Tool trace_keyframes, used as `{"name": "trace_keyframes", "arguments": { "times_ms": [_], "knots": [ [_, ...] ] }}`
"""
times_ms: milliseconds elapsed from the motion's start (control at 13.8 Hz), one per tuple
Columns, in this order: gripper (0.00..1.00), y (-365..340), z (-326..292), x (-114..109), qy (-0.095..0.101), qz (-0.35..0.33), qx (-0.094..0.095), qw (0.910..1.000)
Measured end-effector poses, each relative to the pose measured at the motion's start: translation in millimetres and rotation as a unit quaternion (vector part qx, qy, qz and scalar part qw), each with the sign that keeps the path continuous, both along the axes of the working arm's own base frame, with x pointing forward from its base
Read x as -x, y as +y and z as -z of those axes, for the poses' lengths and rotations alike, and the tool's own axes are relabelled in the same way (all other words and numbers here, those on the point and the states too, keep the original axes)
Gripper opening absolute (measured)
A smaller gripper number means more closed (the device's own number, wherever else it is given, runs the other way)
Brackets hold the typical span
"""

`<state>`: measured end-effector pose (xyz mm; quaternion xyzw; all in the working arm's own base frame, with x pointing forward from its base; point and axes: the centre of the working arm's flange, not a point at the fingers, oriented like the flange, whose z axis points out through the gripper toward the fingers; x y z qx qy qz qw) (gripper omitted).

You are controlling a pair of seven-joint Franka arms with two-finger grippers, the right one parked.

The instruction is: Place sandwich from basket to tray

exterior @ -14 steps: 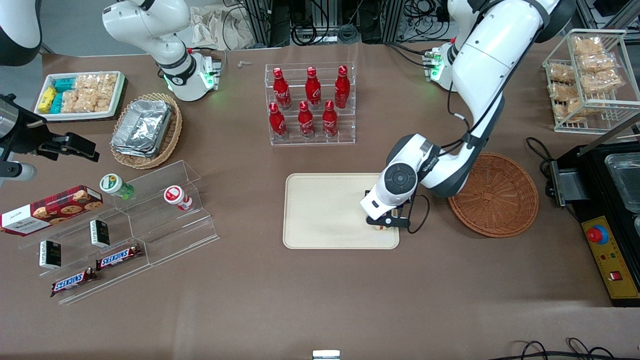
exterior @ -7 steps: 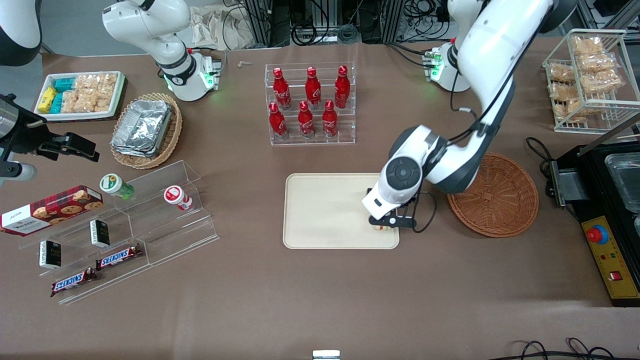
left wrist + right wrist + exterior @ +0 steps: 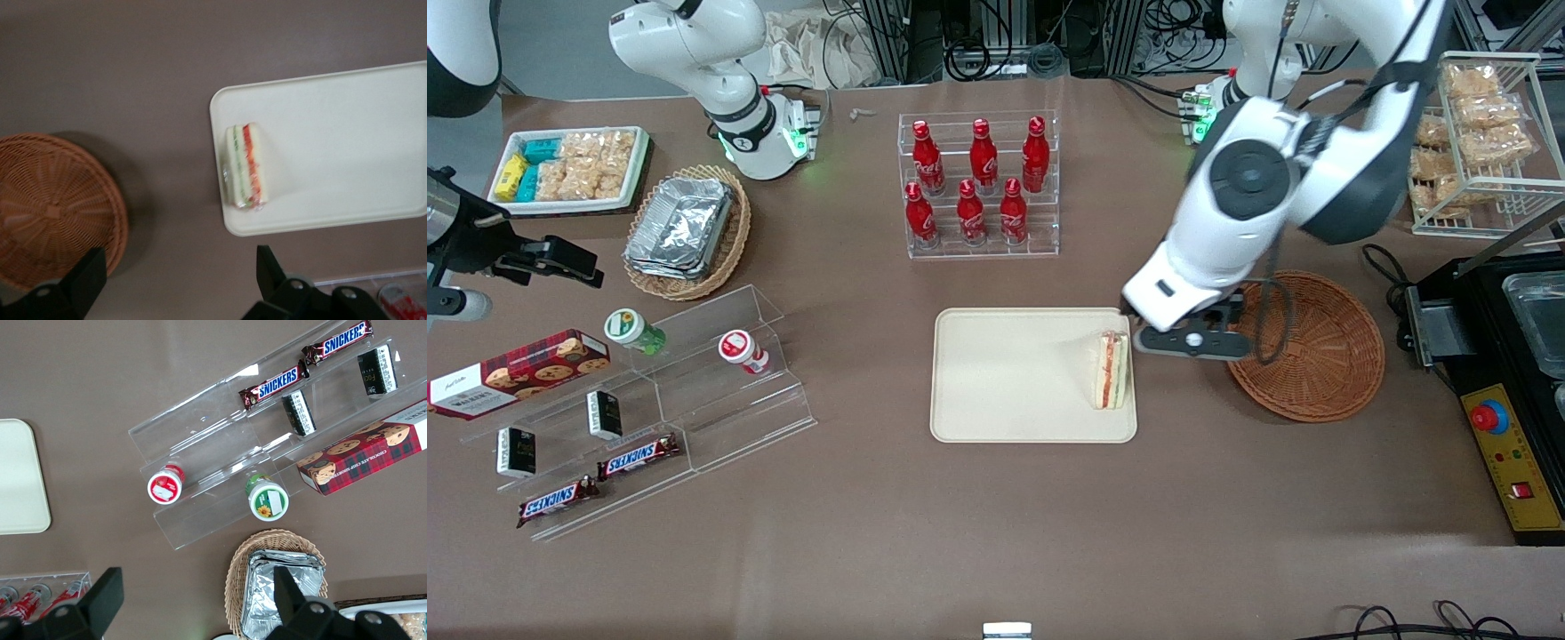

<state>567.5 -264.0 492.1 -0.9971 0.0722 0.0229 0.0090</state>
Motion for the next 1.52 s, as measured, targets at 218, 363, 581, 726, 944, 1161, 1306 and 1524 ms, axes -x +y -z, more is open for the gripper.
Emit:
{"name": "trace_keyframes", "arguments": {
  "times_ms": [218,363,581,726,944,1161,1306,1524],
  "knots": [
    [1.00,66.1,-35.6,-13.4,0.003,-0.010,0.012,0.9999],
    [1.00,112.8,-59.9,-16.6,-0.006,-0.036,0.019,0.9992],
    [1.00,183.4,-89.9,-11.1,-0.009,-0.042,0.030,0.9986],
    [1.00,202.6,-101.5,-5.6,-0.013,-0.048,0.032,0.9982],
    [1.00,176.4,-105.0,0.5,-0.012,-0.064,0.031,0.9974],
    [1.00,145.4,-104.8,6.3,-0.011,-0.063,0.031,0.9975],
    [1.00,139.6,-104.3,10.7,-0.001,-0.057,0.028,0.9980],
    [1.00,138.7,-111.8,20.8,0.008,-0.055,0.024,0.9982]
  ]
}}
